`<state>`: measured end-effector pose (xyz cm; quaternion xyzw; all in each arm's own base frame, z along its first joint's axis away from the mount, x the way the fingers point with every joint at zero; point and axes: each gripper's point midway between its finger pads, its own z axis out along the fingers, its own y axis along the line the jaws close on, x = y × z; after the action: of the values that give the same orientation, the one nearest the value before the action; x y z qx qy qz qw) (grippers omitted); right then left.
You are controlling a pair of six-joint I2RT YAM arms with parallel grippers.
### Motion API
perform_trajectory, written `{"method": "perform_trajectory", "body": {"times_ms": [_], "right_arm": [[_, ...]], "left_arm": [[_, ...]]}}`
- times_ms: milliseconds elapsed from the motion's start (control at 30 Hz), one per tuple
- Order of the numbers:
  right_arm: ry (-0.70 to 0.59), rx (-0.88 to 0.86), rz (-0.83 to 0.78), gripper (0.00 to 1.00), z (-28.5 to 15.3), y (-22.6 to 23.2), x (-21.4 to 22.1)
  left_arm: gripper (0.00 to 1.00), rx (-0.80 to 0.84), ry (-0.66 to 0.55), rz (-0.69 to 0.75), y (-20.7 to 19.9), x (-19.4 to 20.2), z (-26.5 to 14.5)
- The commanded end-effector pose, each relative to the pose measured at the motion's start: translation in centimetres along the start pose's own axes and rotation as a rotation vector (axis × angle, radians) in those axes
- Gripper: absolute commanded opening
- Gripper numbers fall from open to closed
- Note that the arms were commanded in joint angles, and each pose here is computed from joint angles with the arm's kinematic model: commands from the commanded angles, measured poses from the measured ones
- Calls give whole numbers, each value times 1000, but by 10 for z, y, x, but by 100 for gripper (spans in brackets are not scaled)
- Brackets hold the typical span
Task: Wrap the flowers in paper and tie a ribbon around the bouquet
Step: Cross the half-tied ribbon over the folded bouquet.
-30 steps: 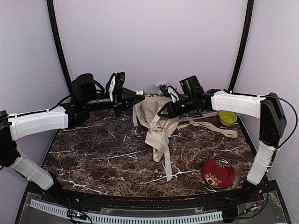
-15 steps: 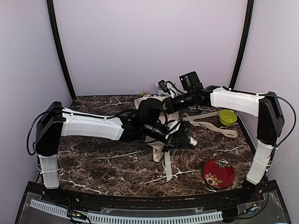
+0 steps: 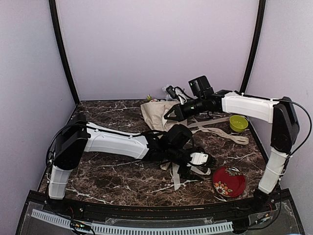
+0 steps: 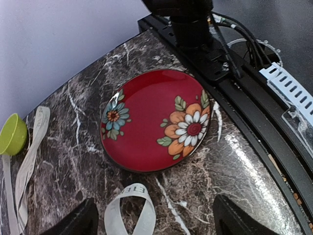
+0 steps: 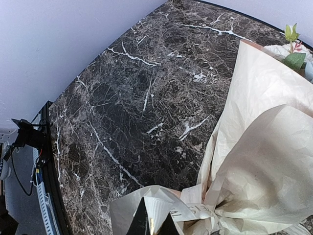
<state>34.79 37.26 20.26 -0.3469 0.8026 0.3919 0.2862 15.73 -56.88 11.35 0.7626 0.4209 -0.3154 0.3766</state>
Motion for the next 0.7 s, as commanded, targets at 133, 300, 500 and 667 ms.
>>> {"method": "perform_trajectory", "body": {"times_ms": [133, 300, 500, 667], "right_arm": [[-39, -17, -33, 0, -13, 14, -9], [-45, -23, -26, 0, -13, 16, -12], [-62, -18, 10, 0, -10, 20, -15], [-94, -1, 54, 0, -9, 28, -17]], "left_arm": [[91, -236, -30, 116, 39, -70, -84], [86, -274, -340, -38, 45, -100, -180], [53, -587, -352, -324, 99, -24, -255], [71, -674, -285, -441, 116, 40, -251]]}}
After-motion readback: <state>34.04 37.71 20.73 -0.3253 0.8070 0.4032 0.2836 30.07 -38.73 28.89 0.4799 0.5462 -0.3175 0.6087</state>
